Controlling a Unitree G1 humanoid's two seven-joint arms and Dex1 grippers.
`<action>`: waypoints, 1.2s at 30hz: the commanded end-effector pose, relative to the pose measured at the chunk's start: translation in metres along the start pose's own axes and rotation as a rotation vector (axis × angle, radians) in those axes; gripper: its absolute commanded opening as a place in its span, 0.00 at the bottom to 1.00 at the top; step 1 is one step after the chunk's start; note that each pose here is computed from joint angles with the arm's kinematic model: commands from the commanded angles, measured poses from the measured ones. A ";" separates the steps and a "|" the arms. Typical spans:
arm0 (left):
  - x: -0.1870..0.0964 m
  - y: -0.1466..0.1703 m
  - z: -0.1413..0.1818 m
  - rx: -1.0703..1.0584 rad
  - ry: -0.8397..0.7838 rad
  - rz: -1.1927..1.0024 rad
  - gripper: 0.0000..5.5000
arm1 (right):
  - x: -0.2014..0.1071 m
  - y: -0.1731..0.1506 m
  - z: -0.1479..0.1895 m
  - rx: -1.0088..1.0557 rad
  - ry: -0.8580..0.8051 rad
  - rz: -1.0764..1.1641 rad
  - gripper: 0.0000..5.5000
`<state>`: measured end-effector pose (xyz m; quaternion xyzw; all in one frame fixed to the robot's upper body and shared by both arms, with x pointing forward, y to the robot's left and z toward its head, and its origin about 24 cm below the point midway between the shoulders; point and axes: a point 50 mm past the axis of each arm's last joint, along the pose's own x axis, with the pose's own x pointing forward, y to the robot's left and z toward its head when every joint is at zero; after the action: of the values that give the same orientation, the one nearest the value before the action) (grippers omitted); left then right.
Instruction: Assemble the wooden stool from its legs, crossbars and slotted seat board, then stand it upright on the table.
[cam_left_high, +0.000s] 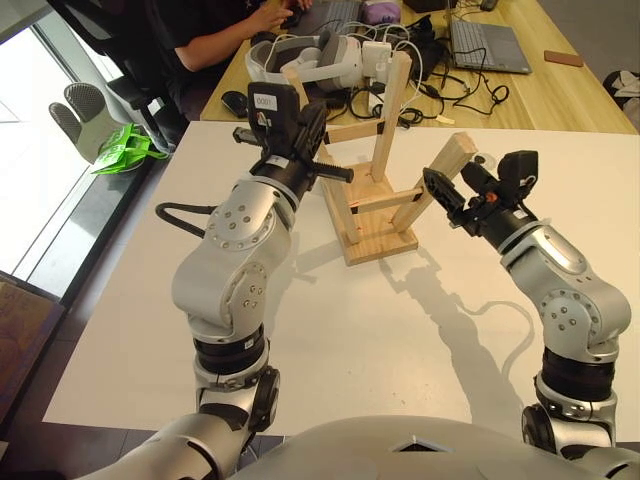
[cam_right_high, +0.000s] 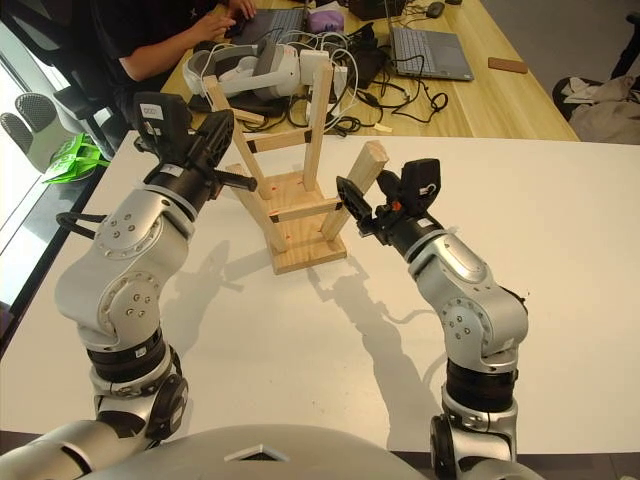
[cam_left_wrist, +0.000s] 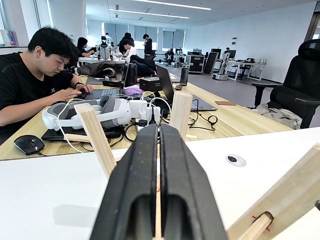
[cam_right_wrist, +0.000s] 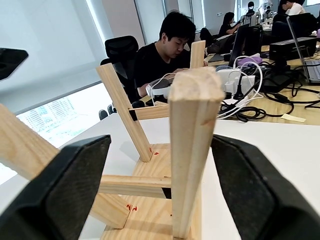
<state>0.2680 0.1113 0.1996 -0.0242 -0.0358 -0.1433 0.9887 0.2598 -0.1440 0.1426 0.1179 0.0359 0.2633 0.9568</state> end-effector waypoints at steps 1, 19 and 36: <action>0.001 0.000 0.000 0.001 0.001 0.006 0.01 | 0.009 -0.001 0.003 -0.032 -0.002 0.010 0.61; 0.002 0.013 0.018 0.082 -0.089 0.047 0.01 | 0.010 -0.025 -0.021 0.321 0.084 -0.262 0.19; 0.003 0.034 0.030 0.123 -0.124 0.096 0.01 | -0.020 -0.051 -0.070 0.852 0.281 -0.816 0.33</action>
<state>0.2769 0.1432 0.2258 0.0166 -0.1029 -0.0942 0.9901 0.2736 -0.1761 0.0928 0.4579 0.2371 -0.0664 0.8542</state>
